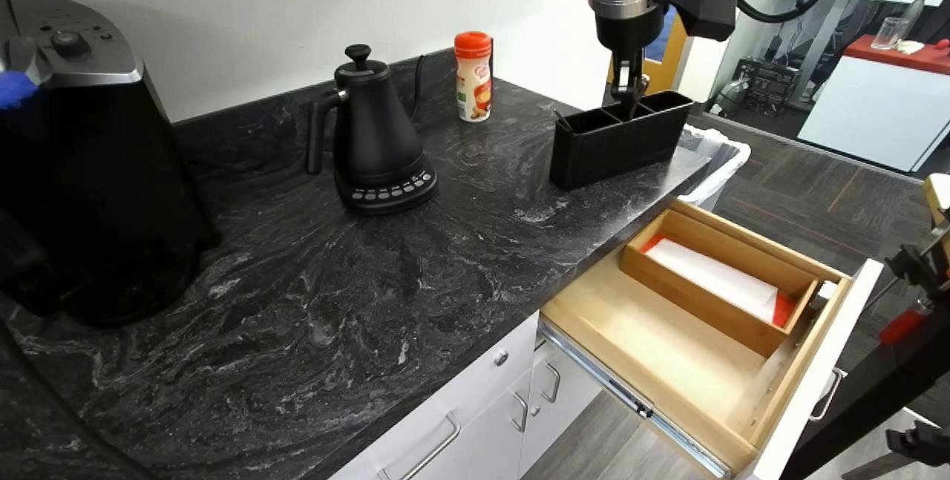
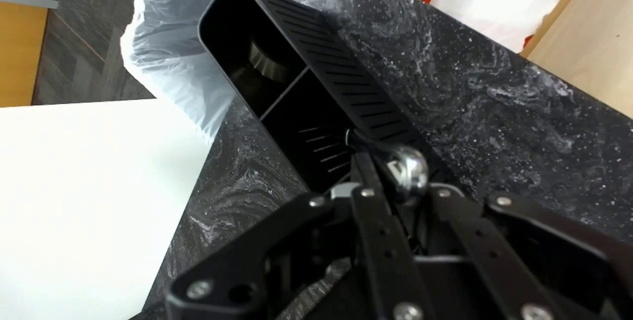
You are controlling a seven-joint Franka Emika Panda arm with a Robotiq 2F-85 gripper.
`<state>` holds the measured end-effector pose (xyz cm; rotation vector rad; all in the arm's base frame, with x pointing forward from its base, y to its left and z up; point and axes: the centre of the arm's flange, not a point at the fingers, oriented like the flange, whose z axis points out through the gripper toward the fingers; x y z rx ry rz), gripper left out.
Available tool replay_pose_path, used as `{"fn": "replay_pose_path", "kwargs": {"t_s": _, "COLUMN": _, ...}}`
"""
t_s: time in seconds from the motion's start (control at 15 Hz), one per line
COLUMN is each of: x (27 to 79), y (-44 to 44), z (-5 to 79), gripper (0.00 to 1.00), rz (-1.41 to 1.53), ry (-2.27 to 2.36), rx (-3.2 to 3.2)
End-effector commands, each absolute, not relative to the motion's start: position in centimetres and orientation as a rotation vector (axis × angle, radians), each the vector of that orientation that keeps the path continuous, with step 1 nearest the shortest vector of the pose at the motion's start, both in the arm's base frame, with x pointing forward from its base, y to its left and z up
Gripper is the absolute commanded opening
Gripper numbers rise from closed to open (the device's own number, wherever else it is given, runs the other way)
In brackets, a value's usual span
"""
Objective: Take the butter knife out of the cutlery holder and put it in the open drawer on the right
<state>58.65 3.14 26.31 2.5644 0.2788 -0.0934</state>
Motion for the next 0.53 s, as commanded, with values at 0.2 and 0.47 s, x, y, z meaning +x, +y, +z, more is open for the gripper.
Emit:
{"fn": "replay_pose_path", "kwargs": {"t_s": 0.2, "x": 58.88, "y": 2.20, "z": 28.44, "gripper": 0.08, "rz": -0.176, "ry": 0.315, "rx": 2.428}}
{"fn": "replay_pose_path", "kwargs": {"t_s": 0.47, "x": 59.16, "y": 1.94, "z": 28.53, "gripper": 0.08, "rz": -0.216, "ry": 0.336, "rx": 2.392}}
